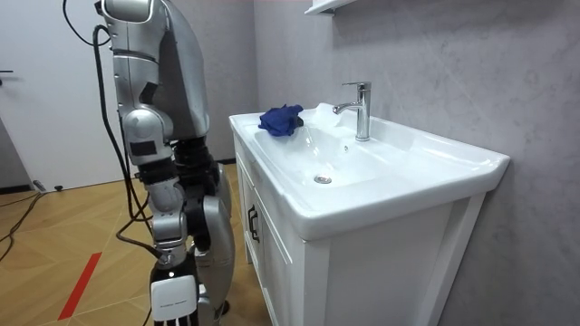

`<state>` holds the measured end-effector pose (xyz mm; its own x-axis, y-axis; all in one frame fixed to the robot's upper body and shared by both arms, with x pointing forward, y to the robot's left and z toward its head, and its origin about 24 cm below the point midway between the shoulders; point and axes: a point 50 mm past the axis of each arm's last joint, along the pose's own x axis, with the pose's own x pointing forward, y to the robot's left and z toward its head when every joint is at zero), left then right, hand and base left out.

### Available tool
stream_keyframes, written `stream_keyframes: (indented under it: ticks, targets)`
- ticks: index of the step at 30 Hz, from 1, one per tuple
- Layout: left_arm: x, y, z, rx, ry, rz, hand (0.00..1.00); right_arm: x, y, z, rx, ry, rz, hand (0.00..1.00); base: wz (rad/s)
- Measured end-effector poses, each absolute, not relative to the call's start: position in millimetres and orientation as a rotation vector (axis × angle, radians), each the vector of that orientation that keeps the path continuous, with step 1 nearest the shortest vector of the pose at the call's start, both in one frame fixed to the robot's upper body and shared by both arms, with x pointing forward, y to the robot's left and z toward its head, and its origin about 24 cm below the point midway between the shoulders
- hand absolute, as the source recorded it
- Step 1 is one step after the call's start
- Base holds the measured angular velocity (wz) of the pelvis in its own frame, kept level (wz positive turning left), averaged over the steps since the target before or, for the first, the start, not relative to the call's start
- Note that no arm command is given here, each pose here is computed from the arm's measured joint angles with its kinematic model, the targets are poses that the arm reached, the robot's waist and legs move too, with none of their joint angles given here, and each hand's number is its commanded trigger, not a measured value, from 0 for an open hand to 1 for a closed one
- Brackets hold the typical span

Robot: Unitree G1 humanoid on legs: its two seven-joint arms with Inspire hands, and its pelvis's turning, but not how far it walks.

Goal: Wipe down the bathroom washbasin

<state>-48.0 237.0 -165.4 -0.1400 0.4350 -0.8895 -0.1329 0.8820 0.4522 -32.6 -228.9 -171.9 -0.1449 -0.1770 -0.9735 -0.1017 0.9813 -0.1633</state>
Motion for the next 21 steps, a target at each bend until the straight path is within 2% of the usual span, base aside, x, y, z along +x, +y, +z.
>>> stream_keyframes:
  ticks: [11, 21]
  targets:
    - [-43.0, 234.4, -166.8, 0.305, 1.652, 0.388, 0.00, -36.1, -224.7, -172.4, -0.230, 1.736, -0.042, 0.00, 0.00]
    - [-24.2, 233.5, -168.7, 0.398, 1.625, 0.279, 0.00, -36.2, -223.5, -172.6, -0.244, 1.744, -0.026, 0.00, 0.00]
